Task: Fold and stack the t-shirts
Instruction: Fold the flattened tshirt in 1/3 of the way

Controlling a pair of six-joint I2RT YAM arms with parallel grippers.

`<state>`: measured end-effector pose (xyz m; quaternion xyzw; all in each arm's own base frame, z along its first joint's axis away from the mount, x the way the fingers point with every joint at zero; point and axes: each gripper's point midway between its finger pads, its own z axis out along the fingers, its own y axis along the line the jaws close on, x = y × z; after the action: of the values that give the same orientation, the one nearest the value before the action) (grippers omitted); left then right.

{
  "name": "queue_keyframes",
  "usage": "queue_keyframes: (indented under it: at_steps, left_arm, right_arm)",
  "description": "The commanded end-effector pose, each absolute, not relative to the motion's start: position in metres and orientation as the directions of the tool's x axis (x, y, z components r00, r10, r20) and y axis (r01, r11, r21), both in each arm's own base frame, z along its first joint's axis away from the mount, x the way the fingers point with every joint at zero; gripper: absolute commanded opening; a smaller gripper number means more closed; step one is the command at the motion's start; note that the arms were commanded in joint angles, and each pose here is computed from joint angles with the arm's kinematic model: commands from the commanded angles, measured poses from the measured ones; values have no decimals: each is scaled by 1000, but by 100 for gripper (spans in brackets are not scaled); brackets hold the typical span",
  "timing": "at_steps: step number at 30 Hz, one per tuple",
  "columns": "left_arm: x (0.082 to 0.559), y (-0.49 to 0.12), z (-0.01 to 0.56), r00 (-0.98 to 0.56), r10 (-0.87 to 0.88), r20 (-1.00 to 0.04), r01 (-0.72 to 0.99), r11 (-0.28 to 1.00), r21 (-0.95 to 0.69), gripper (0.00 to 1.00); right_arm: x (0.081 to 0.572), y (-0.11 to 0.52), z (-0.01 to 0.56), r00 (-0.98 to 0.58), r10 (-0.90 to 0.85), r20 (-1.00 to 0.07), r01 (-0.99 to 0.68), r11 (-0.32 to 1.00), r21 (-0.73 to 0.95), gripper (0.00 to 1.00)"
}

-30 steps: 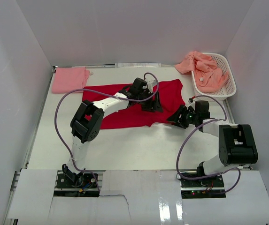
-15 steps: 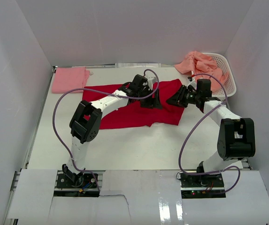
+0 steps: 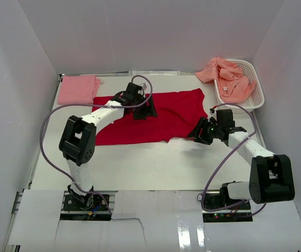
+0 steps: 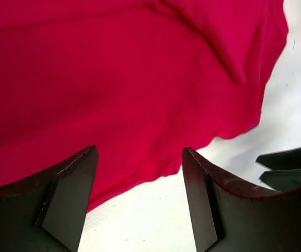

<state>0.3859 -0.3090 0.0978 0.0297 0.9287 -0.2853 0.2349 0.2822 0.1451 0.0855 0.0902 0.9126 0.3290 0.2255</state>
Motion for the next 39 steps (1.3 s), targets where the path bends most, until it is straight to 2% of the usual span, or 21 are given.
queue_keyframes:
  at_steps: [1,3,7,10,28,30,32,33,35,39]
  left_arm:
    - [397,-283,166,-788,-184,-588,180,844,-505,76]
    - [398,-271,170,-775,-201,-599,155,859,-489,76]
    - [396,-259,172,-765,-223,-604,123,871,-476,84]
    - [397,-251,171,-758,-245,-605,99,873,-478,98]
    - [395,-236,170,-754,-240,-612,95,882,-463,98]
    - [395,-234,169,-754,-241,-612,92,882,-461,98]
    - [394,-234,168,-756,-238,-609,94,882,-461,98]
    - [394,-233,167,-756,-238,-610,92,884,-459,98]
    - [394,-233,165,-759,-236,-607,93,883,-459,98]
    - [393,-233,162,-765,-233,-601,92,883,-460,98]
  right_arm:
    - [279,137,72,-846,393,-360,89,771,631,57]
    - [277,136,67,-832,423,-360,112,762,638,57]
    - [279,129,55,-793,487,-366,174,757,629,56]
    - [289,130,54,-774,508,-377,182,749,637,55]
    - [328,131,17,-777,487,-400,236,814,532,53]
    - [332,131,16,-775,484,-407,236,819,523,49]
    - [332,130,11,-783,476,-400,240,825,512,37]
    - [333,130,10,-785,475,-398,241,826,510,20]
    - [333,132,8,-794,470,-385,240,825,512,8]
    - [334,141,20,-803,468,-368,216,805,552,8]
